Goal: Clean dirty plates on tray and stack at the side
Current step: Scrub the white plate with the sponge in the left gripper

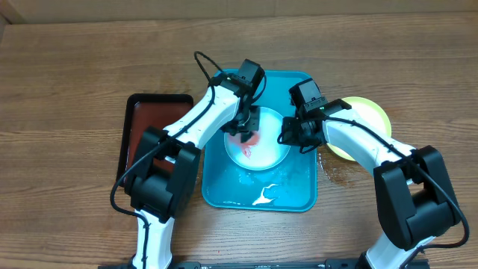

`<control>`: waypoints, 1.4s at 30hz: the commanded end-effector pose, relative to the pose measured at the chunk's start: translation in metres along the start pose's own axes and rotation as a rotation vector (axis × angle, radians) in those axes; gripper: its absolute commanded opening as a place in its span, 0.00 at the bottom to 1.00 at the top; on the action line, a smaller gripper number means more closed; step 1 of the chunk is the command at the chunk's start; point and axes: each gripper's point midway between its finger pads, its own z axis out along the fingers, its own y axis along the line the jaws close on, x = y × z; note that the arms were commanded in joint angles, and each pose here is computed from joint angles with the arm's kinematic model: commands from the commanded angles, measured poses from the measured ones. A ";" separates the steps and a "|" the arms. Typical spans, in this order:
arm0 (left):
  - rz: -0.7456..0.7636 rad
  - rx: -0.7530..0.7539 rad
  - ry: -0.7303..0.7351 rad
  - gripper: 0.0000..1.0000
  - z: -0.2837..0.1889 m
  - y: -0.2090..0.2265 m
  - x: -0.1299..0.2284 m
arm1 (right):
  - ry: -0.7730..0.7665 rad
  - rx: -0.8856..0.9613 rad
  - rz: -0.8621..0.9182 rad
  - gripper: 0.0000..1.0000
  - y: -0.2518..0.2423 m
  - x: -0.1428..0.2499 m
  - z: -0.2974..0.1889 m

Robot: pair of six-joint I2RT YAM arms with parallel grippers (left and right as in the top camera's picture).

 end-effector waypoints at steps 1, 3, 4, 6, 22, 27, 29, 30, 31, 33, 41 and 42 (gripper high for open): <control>-0.115 -0.144 -0.022 0.04 -0.002 0.045 -0.008 | -0.007 0.012 -0.003 0.04 -0.003 -0.001 0.001; -0.109 -0.130 -0.013 0.04 -0.002 0.046 -0.008 | -0.007 0.012 -0.003 0.04 -0.003 0.000 0.001; -0.096 -0.102 -0.004 0.04 -0.001 0.042 -0.008 | -0.007 0.012 -0.003 0.04 -0.003 0.000 0.001; -0.068 -0.002 0.027 0.04 0.000 0.025 -0.004 | -0.007 0.012 -0.002 0.04 -0.003 -0.001 0.001; 0.030 0.220 0.142 0.04 0.001 -0.051 0.033 | -0.020 0.005 0.052 0.04 -0.001 -0.004 0.001; -0.018 -0.193 0.089 0.04 0.002 0.033 0.028 | -0.020 0.005 0.052 0.04 -0.001 -0.004 0.001; -0.013 -0.293 0.055 0.04 -0.002 0.053 0.022 | -0.020 0.005 0.052 0.04 -0.001 -0.004 0.001; -0.008 -0.348 0.031 0.04 -0.005 0.062 0.018 | -0.020 0.005 0.052 0.04 -0.001 -0.004 0.001; -0.005 -0.375 0.017 0.04 -0.007 0.067 0.015 | -0.020 0.005 0.052 0.04 -0.001 -0.004 0.001; -0.002 -0.390 -0.002 0.04 -0.007 0.069 0.011 | -0.019 0.005 0.052 0.04 -0.001 -0.004 0.001; -0.030 -0.026 -0.004 0.04 0.006 0.003 0.000 | -0.017 0.007 0.052 0.04 -0.002 -0.003 0.001; -0.029 0.059 0.004 0.04 0.007 -0.013 -0.001 | -0.015 0.009 0.052 0.04 -0.002 -0.002 0.001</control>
